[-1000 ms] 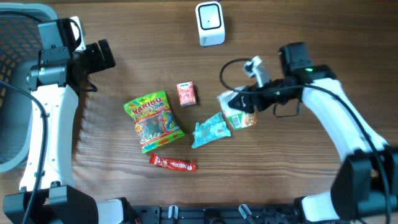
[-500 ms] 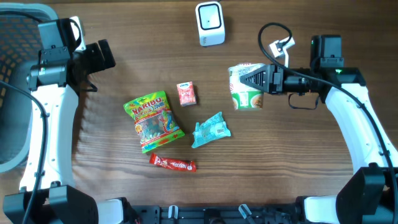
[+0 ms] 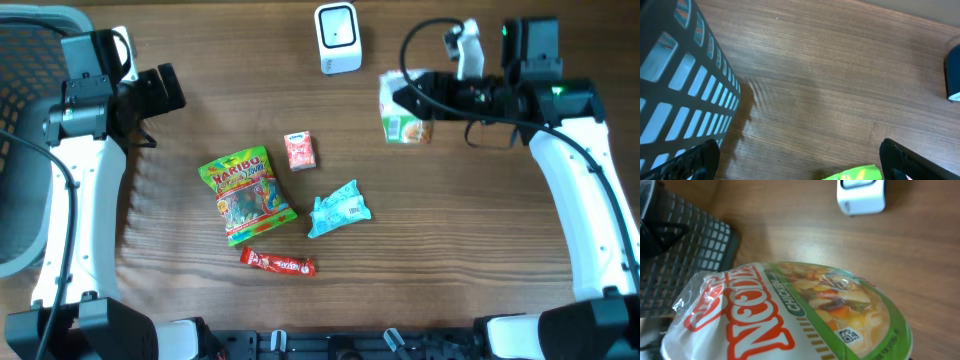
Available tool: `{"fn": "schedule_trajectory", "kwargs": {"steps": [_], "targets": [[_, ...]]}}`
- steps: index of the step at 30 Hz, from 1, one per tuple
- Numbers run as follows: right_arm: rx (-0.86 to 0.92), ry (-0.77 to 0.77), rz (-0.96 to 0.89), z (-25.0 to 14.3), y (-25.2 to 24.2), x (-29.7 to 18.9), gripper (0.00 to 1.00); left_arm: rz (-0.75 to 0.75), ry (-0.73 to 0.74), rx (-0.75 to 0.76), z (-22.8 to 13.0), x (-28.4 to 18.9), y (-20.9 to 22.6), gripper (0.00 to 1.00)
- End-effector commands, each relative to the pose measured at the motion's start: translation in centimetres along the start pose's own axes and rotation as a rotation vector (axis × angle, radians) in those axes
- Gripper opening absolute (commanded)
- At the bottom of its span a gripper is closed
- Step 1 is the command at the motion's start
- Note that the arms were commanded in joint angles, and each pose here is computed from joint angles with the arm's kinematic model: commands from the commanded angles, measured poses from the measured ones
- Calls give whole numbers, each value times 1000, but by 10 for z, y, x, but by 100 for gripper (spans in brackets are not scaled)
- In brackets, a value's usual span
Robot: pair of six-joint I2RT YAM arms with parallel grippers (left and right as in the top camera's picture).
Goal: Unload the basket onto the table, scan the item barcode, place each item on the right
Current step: 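Hold the cup in front of the white scanner with the right gripper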
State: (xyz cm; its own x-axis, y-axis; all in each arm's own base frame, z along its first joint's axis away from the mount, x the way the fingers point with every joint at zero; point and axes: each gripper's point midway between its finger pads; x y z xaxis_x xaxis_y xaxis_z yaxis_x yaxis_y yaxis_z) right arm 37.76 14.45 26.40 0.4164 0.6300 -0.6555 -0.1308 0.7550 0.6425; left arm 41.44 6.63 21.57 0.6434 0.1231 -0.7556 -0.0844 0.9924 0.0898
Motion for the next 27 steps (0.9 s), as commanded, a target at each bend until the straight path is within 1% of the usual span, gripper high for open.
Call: {"fn": "schedule_trajectory", "kwargs": {"steps": [1, 5, 12, 16, 20, 22, 27], "targets": [[-79, -111, -130, 40, 17, -16, 62, -1, -19, 9, 5, -5, 3, 100], [-150, -154, -184, 66, 32, -11, 63, -1, -19, 9, 5, -5, 3, 100], [-271, -221, -306, 92, 29, 51, 60, -1, -19, 9, 5, -5, 3, 100], [-383, -263, -424, 106, 16, 95, 59, -1, -19, 9, 5, -5, 3, 100], [-502, -346, -577, 126, 1, 136, 58, -1, -19, 9, 5, -5, 3, 100], [-560, -380, -636, 133, -6, 152, 57, -1, -19, 9, 5, -5, 3, 100], [-733, -475, -821, 157, -24, 182, 57, -1, -19, 9, 5, -5, 3, 100]]}}
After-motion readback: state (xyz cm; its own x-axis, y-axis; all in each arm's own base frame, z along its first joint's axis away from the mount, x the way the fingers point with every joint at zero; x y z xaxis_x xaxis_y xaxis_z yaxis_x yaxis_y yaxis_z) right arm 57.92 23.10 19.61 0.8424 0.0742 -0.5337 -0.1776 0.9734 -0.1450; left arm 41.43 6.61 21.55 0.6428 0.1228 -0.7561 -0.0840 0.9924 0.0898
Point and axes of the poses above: each gripper's point midway between its finger pads, its own x axis out along the fingers, its own y axis along the line the jaws close on, z = x × y, and after that the axes turned 13 degrees about x, right-handed
